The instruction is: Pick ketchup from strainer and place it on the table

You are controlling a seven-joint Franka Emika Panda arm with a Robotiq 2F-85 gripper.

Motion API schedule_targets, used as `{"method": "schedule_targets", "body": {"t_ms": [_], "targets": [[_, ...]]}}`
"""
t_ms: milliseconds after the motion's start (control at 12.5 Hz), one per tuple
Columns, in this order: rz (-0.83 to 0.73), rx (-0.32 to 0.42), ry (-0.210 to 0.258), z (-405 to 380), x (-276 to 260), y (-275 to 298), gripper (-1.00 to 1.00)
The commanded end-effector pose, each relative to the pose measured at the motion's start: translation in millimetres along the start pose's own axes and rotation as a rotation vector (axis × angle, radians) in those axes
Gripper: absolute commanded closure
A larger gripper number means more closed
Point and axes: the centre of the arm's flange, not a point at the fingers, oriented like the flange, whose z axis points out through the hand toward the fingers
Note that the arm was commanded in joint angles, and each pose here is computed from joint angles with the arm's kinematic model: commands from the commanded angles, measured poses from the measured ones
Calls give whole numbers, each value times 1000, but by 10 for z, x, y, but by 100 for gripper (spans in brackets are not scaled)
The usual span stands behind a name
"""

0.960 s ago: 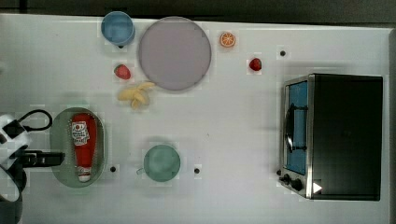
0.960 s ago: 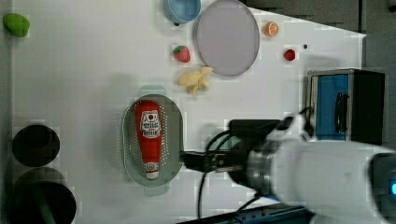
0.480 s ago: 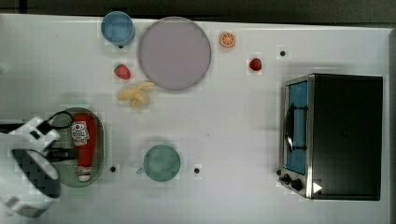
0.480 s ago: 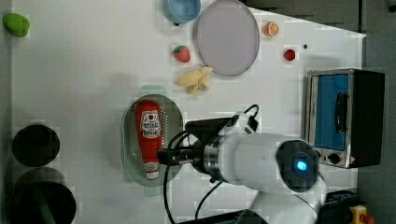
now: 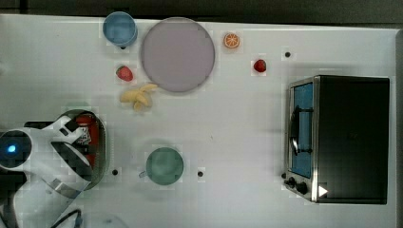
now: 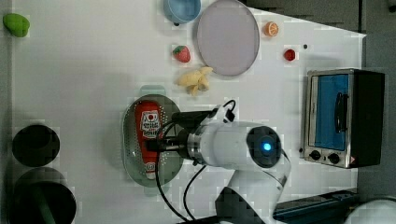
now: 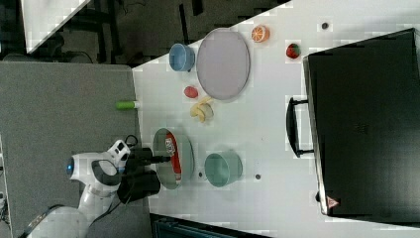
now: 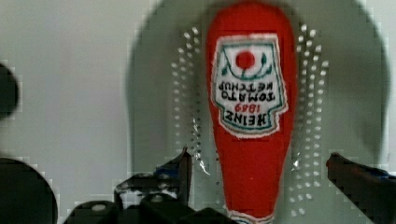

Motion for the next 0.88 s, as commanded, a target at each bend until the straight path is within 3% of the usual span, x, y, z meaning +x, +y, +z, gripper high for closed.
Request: {"method": "schedule_targets", "body": {"t_ms": [80, 560, 640, 880], "targets": [[105, 4, 38, 94, 9, -61, -100], [65, 17, 63, 540, 82, -2, -100], [68, 12, 61, 570, 88, 5, -91], [62, 4, 63, 596, 74, -13, -18]]}}
